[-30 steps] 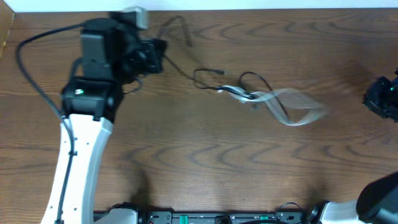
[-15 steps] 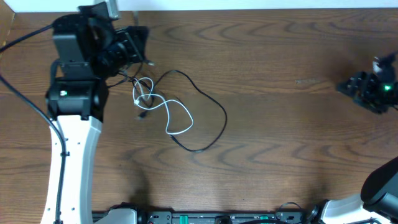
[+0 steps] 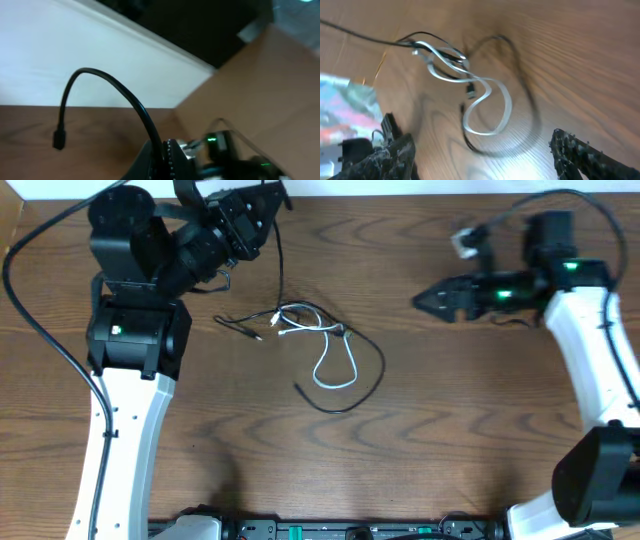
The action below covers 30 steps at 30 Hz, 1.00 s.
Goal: Untangle cables
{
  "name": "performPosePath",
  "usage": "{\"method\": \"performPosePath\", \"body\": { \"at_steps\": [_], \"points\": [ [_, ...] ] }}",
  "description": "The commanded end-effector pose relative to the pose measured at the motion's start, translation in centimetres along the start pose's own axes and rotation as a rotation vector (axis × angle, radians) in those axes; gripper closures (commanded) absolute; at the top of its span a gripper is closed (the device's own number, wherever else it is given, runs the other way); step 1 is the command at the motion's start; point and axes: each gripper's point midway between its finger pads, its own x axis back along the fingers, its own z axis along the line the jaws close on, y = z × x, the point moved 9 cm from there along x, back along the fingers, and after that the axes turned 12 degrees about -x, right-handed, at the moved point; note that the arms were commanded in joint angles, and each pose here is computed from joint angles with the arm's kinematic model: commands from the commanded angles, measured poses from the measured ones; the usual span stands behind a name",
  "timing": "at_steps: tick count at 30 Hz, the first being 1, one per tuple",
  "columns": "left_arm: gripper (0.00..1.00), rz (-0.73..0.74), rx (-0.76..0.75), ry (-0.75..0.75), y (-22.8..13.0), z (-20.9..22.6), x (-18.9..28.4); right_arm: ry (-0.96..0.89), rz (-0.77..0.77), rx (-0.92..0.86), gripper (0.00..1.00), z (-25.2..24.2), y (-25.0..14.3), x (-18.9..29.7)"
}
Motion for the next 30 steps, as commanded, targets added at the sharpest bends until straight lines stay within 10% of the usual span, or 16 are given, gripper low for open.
{"method": "performPosePath", "body": {
  "at_steps": [1, 20, 23, 27, 30],
  "points": [
    [0.92, 0.006, 0.062, -0.123, 1.0, -2.4, 0.9, 0.078, 0.034, 0.105, 0.17, 3.2, 0.1, -2.6],
    [0.92, 0.067, 0.119, -0.224, 0.5, -3.7, 0.7, 0.074, 0.185, 0.207, 0.23, 6.5, -2.1, -16.8],
    [0.92, 0.068, 0.119, -0.224, 0.4, -3.7, 0.7, 0.059, 0.183, 0.184, 0.39, 5.4, -2.2, -18.8],
    [0.93, 0.067, 0.118, -0.224, 0.5, -3.7, 0.7, -0.164, 0.088, 0.008, 0.96, 2.3, -1.0, -19.0],
    [0.92, 0.045, 0.105, -0.216, 0.8, -3.6, 0.8, -0.411, -0.009, -0.183, 0.99, -1.1, -0.2, -17.2]
  ]
}}
